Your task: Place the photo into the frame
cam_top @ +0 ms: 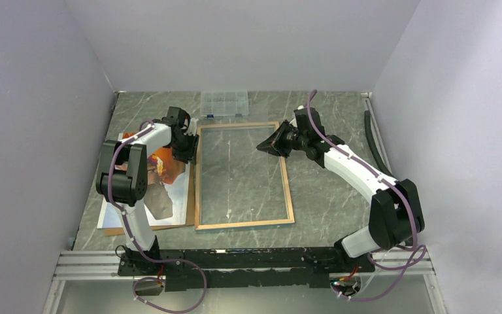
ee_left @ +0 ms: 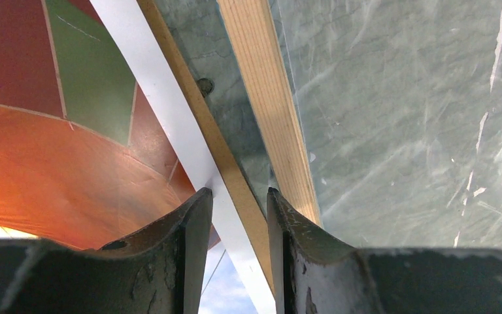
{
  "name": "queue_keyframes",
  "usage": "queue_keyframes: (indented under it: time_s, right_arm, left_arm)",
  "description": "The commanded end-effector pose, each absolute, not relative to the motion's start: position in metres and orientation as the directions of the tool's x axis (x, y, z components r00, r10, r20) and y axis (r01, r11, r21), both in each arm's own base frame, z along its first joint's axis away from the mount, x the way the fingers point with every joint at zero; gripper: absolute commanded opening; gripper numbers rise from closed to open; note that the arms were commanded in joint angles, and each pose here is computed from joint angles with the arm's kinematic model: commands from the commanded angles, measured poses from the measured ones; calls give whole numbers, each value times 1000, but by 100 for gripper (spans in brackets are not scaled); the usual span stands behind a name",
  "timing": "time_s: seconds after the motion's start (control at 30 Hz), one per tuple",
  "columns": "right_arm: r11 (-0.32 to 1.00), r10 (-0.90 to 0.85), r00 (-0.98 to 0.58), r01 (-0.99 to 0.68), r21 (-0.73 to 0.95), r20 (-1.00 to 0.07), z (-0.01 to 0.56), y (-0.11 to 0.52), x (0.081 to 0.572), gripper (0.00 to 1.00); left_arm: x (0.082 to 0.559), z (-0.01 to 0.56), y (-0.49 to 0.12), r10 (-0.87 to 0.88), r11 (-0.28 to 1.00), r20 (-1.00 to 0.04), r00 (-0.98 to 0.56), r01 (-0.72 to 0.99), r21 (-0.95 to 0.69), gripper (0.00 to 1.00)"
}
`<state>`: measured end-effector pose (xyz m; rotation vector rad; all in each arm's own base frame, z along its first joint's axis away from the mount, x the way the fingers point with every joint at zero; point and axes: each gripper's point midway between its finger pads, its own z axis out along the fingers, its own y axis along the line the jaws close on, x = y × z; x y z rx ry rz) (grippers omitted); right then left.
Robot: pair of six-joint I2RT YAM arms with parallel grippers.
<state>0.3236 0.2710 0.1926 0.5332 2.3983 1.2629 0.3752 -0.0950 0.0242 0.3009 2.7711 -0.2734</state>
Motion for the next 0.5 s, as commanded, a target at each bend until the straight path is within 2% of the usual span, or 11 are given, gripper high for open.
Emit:
queue_keyframes:
  time_s: [0.0, 0.47]
  right_arm:
    - [478, 478, -866, 112, 871, -150, 213, 278, 319, 0]
    - [445, 485, -862, 99, 890, -146, 234, 268, 313, 0]
  left_arm:
    - [356, 14, -103, 170, 952, -292, -941, 233, -198, 42]
    - [356, 13, -102, 167, 954, -293, -941, 230, -195, 41]
